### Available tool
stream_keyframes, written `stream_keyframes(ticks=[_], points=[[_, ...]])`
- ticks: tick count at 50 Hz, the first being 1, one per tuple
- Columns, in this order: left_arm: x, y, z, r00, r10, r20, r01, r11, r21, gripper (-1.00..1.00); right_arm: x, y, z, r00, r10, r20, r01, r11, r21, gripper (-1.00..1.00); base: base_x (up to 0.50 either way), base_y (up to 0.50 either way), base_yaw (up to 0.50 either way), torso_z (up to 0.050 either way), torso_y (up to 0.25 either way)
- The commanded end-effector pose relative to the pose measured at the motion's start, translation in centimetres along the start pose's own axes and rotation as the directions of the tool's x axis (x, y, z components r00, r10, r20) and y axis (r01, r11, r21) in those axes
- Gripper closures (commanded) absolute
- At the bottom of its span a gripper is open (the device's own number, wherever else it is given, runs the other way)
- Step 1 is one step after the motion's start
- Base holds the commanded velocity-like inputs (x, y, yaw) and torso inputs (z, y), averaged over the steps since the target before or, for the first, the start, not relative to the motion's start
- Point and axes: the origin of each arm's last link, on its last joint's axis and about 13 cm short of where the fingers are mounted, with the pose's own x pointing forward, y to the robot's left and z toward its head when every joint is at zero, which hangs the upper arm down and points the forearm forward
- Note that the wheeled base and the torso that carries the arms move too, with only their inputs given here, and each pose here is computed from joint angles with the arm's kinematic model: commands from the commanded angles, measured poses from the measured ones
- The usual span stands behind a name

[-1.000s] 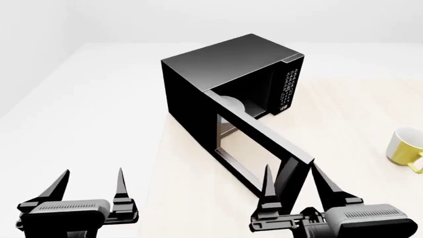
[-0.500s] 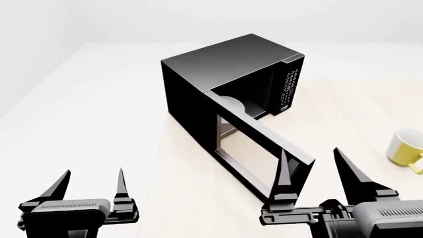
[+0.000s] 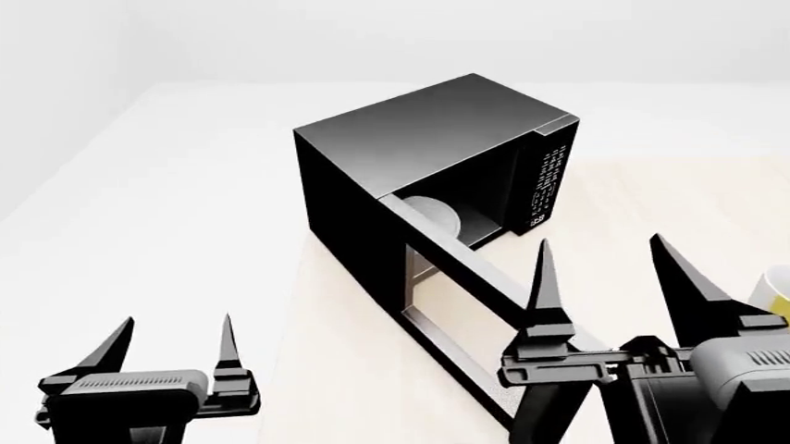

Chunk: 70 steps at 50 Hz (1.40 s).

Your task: Close the microwave.

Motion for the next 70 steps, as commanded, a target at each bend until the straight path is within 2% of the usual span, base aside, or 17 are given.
stream_keyframes(ticks=[1,13,22,35,70], points=[[0.0,0.0,-0.1,1.0,-0.001,-0.002,0.001,1.0,0.001,-1.0,0.3,0.0,1.0,1.0,0.003,-0.009,-0.003,1.0,-0.02,-1.0,0.0,0.0,0.0,0.0,0.0],[0.1,0.2,-0.1,1.0,0.007,-0.001,-0.007,1.0,-0.001,-1.0,0.4,1.4,1.7,0.997,0.07,-0.014,-0.07,0.997,0.01,-1.0,0.0,0.0,0.0,0.0,0.0],[0.1,0.3,-0.1,1.0,0.011,-0.002,-0.011,1.0,-0.002,-1.0,0.2,2.6,2.4,0.991,0.136,-0.012,-0.136,0.991,0.001,-1.0,0.0,0.0,0.0,0.0,0.0],[0.0,0.2,-0.2,1.0,0.007,-0.003,-0.007,1.0,-0.001,-1.0,-0.5,4.5,2.7,0.967,0.251,-0.04,-0.25,0.968,0.02,-1.0,0.0,0.0,0.0,0.0,0.0],[0.2,0.3,-0.1,1.0,0.01,-0.004,-0.01,1.0,0.0,-1.0,-1.7,4.9,0.9,0.904,0.371,-0.21,-0.358,0.928,0.101,-1.0,0.0,0.0,0.0,0.0,0.0]])
